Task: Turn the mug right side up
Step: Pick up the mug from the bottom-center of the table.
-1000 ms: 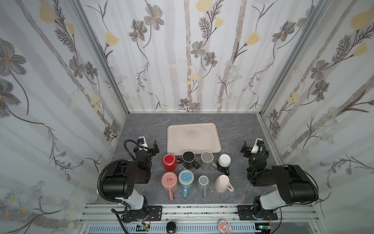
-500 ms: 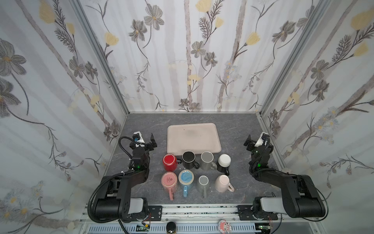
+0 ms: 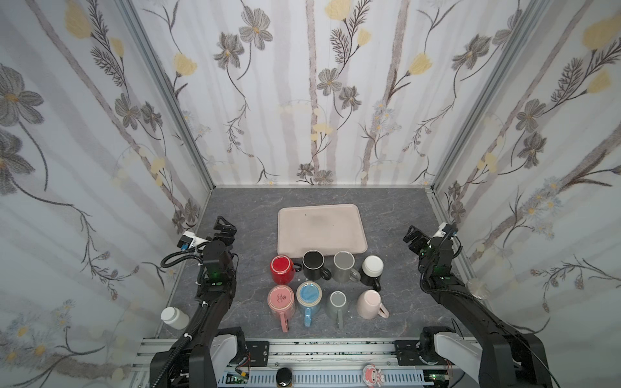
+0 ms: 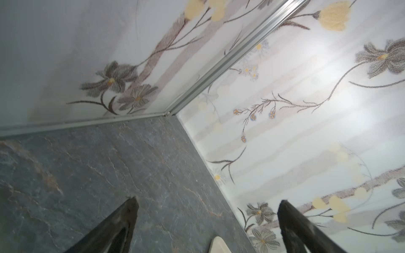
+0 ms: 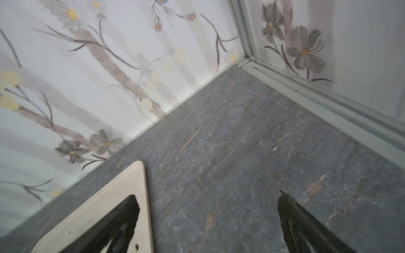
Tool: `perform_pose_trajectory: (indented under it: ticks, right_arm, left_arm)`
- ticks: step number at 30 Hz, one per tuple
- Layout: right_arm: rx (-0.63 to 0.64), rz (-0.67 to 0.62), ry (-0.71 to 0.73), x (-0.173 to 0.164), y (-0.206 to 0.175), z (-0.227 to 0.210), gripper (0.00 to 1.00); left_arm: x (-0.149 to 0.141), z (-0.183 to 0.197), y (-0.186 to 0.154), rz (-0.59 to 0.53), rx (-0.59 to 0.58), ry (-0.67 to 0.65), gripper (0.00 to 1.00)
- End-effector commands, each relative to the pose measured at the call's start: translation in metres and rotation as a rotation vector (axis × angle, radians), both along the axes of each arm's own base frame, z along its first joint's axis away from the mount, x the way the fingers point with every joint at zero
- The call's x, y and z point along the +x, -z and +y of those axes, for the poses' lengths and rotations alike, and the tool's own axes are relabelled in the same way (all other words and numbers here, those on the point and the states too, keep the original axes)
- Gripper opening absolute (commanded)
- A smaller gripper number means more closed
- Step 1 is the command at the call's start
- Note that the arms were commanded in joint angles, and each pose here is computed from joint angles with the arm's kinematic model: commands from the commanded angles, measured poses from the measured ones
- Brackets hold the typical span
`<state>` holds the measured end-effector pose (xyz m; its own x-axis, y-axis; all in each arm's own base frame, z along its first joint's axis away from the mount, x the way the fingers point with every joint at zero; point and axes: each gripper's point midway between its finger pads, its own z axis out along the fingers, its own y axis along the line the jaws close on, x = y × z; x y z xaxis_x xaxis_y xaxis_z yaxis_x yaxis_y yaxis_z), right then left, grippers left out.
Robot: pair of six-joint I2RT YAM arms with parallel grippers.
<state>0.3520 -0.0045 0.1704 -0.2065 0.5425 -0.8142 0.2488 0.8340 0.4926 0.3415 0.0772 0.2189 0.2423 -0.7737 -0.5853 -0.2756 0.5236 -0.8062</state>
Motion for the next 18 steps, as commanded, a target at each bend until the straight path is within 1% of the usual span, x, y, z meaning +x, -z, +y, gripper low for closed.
perform_pose_trajectory:
  ticks: [1,2,4,6,7,10,12,15,18]
  right_arm:
    - [0.023,0.097,-0.216,-0.021,0.018,0.047,1.00]
    - [0.014,0.109,-0.257,-0.030,0.019,0.059,1.00]
    - [0.022,0.146,-0.319,-0.048,0.027,0.076,1.00]
    - [0.045,0.200,-0.381,-0.069,0.038,0.091,0.99]
    - [0.049,0.217,-0.411,-0.077,0.042,0.097,0.98]
    - [0.069,0.235,-0.458,-0.102,0.043,0.108,0.97]
    - [0.092,0.253,-0.505,-0.117,0.042,0.116,0.92]
    - [0.122,0.297,-0.571,-0.135,0.043,0.128,0.87]
    - [0.128,0.332,-0.631,-0.150,0.041,0.138,0.85]
  left_arm:
    - [0.004,-0.029,-0.010,-0.116,-0.160,0.171,1.00]
    - [0.001,-0.032,-0.013,-0.138,-0.185,0.185,1.00]
    - [-0.001,-0.034,-0.017,-0.141,-0.201,0.197,1.00]
    - [0.000,-0.043,-0.025,-0.127,-0.158,0.248,0.99]
    - [0.002,-0.048,-0.025,-0.103,-0.145,0.268,0.98]
    - [0.004,-0.068,-0.030,-0.051,-0.093,0.342,0.95]
    - [0.003,-0.084,-0.030,-0.020,-0.067,0.398,0.94]
    - [-0.002,-0.104,-0.033,0.005,-0.035,0.472,0.94]
    - [-0.010,-0.120,-0.032,0.020,-0.010,0.521,0.96]
